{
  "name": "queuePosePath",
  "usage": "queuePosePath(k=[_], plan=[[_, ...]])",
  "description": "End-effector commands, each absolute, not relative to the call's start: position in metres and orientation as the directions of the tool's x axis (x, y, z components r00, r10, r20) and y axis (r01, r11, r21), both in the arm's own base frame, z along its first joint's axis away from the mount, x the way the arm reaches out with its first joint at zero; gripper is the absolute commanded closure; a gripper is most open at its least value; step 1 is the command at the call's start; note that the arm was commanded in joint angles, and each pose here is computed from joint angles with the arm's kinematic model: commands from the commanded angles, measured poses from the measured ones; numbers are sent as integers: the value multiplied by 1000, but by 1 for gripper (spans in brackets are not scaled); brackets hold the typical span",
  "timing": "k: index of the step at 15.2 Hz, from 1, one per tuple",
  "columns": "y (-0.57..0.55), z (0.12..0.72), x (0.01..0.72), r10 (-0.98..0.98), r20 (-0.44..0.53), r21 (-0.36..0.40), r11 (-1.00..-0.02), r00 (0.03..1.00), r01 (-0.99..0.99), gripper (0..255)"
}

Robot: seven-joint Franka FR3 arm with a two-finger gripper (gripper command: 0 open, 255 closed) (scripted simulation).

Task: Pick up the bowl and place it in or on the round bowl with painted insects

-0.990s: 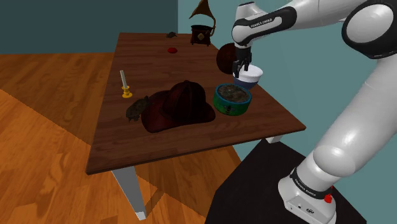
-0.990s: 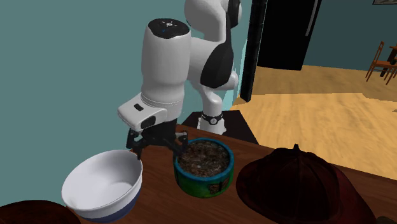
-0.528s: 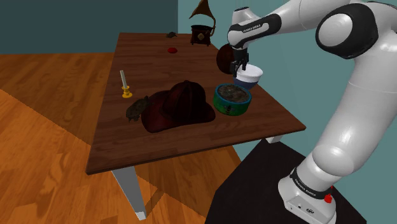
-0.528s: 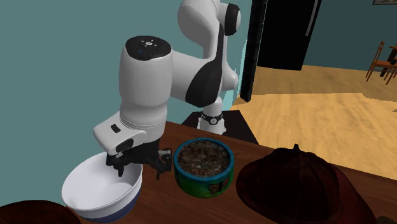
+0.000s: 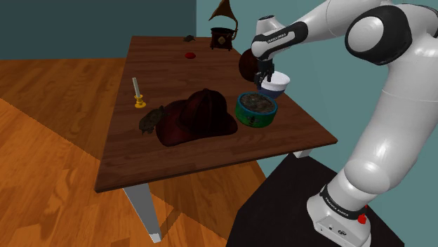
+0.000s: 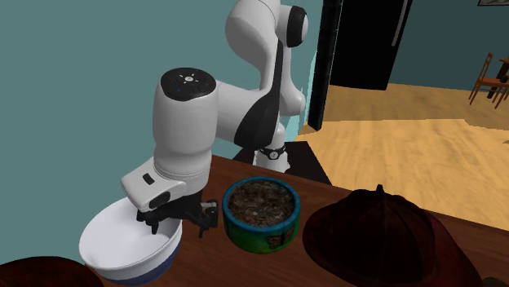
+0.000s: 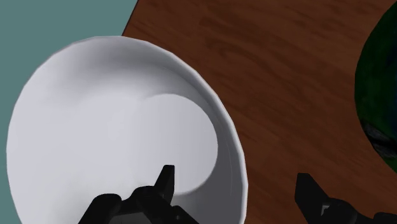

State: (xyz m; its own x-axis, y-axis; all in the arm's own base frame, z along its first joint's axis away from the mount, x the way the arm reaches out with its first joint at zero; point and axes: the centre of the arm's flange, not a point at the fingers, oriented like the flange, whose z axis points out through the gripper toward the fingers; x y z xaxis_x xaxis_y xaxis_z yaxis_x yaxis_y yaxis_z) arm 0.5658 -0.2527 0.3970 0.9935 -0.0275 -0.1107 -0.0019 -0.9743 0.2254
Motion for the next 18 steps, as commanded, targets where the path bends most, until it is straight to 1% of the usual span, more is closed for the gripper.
queuePosePath(k=[1,4,5,14,18], plan=[[-253,397,566,-27,-110,225,-974,994,-2,0],[-253,397,566,-27,-110,225,-974,993,-2,0],[-253,397,566,-27,-110,225,-974,993,-2,255],[-253,397,566,-27,-110,225,-974,994,-2,255],[-253,418,566,-27,-110,225,-974,994,-2,255]])
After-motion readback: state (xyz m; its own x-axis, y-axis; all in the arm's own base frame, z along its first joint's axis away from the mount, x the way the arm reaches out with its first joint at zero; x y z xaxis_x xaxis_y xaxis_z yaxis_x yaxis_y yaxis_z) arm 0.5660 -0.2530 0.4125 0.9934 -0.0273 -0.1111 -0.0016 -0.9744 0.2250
